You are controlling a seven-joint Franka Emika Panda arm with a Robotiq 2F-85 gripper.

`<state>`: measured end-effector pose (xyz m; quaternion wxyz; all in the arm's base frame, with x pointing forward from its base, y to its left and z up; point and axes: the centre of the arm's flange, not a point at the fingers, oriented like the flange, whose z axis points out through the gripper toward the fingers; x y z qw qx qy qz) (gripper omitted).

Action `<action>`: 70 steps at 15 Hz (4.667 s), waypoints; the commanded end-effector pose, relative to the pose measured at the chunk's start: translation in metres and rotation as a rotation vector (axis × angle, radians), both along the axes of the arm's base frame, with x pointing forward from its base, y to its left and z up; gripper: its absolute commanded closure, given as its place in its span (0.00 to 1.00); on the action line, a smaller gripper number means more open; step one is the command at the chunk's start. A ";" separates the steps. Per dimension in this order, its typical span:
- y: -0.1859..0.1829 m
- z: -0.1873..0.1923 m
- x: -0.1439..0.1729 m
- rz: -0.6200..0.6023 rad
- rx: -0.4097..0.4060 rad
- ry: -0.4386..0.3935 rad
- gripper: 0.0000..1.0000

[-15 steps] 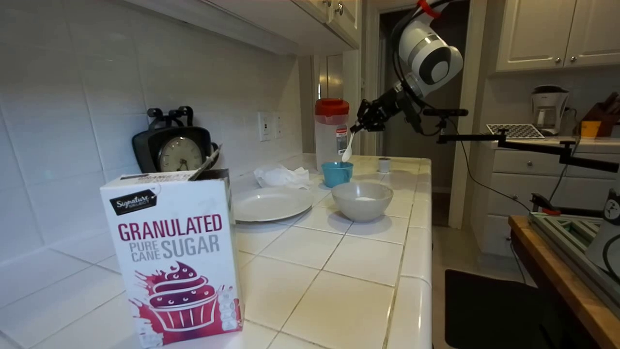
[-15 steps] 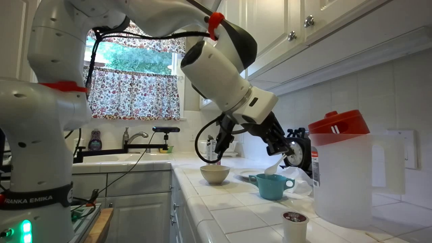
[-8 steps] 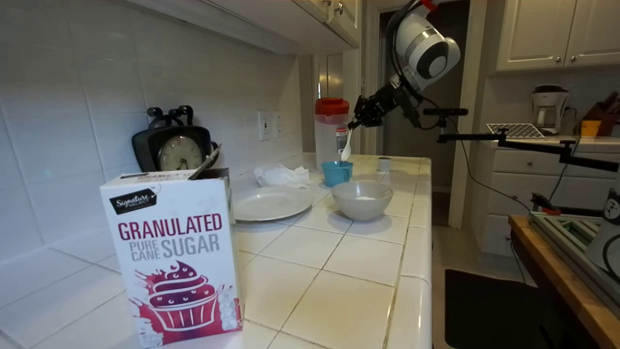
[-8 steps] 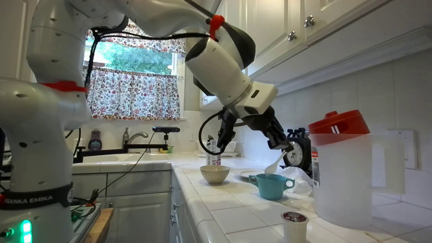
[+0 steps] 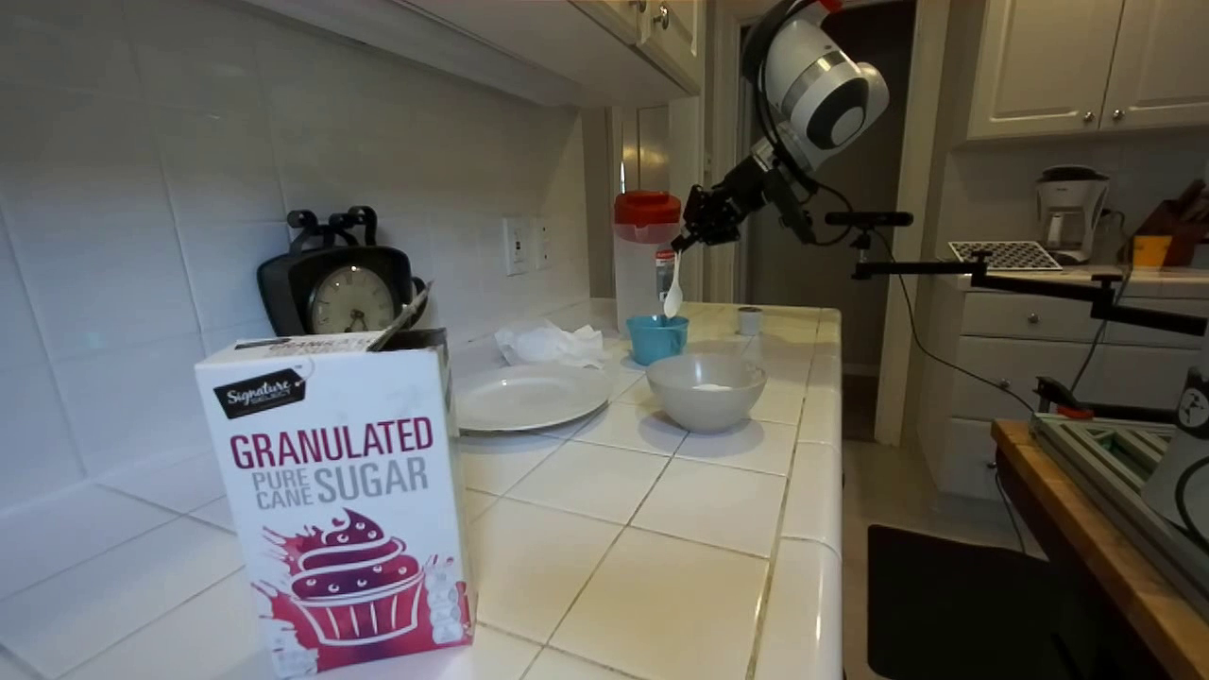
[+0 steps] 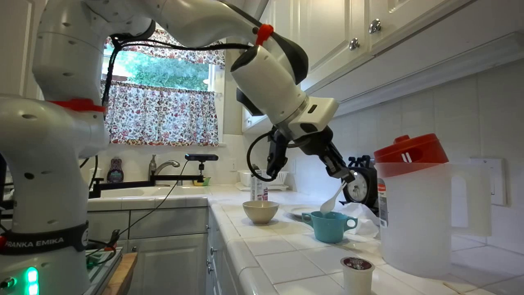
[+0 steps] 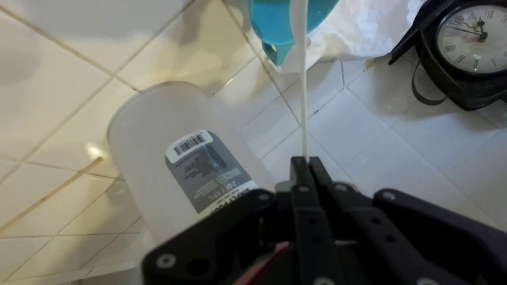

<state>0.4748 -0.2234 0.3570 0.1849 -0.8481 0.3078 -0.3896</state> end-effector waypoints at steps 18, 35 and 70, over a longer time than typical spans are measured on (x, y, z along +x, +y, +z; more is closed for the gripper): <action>0.021 0.014 0.039 0.079 -0.194 0.116 0.99; 0.058 0.009 0.085 0.189 -0.315 0.237 0.99; 0.131 -0.008 0.077 0.353 -0.440 0.252 0.99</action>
